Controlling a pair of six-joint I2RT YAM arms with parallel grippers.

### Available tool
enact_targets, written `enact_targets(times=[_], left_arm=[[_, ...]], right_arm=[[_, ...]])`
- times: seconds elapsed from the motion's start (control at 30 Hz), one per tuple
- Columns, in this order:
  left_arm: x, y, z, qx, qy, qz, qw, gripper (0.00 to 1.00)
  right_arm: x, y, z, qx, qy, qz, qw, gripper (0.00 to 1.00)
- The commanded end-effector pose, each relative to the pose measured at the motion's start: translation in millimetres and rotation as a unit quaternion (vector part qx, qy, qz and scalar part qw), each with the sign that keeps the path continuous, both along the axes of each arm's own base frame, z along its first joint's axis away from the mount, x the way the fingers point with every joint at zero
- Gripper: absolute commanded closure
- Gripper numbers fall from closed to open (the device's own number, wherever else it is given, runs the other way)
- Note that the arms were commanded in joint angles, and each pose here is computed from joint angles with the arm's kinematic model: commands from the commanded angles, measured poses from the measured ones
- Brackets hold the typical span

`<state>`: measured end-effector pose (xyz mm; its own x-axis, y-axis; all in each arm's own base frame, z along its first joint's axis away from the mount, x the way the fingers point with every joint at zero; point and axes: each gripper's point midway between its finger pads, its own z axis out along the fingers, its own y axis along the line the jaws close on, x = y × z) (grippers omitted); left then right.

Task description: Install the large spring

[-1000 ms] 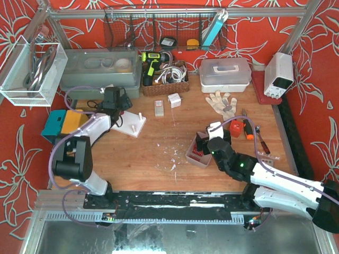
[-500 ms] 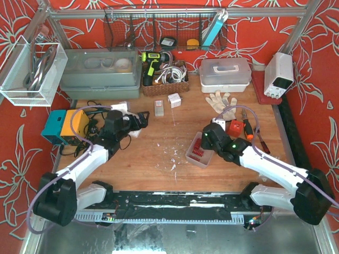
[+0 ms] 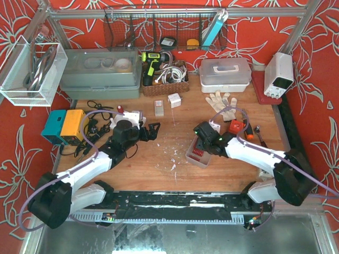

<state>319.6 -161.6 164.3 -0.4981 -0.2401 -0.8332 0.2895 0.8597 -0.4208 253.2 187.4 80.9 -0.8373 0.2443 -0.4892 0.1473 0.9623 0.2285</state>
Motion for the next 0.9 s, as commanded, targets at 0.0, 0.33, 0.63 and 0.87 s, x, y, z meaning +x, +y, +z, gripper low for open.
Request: enact_targets(times=[0.0, 0.33, 0.63, 0.87], left_arm=[[4, -1, 11, 0.003, -0.026, 0.002, 1.0, 0.0], [3, 0, 13, 0.003, -0.031, 0.005, 0.999, 0.0], [3, -1, 12, 0.006, -0.028, 0.004, 1.0, 0.0], [3, 0, 13, 0.006, -0.03, 0.005, 1.0, 0.0]], right_arm=[[5, 14, -8, 0.029, 0.02, -0.02, 0.999, 0.52], [7, 24, -29, 0.02, 0.039, -0.018, 0.999, 0.53], [7, 17, -41, -0.007, 0.053, -0.025, 0.998, 0.54], [7, 14, -49, -0.031, 0.057, -0.02, 0.998, 0.56]])
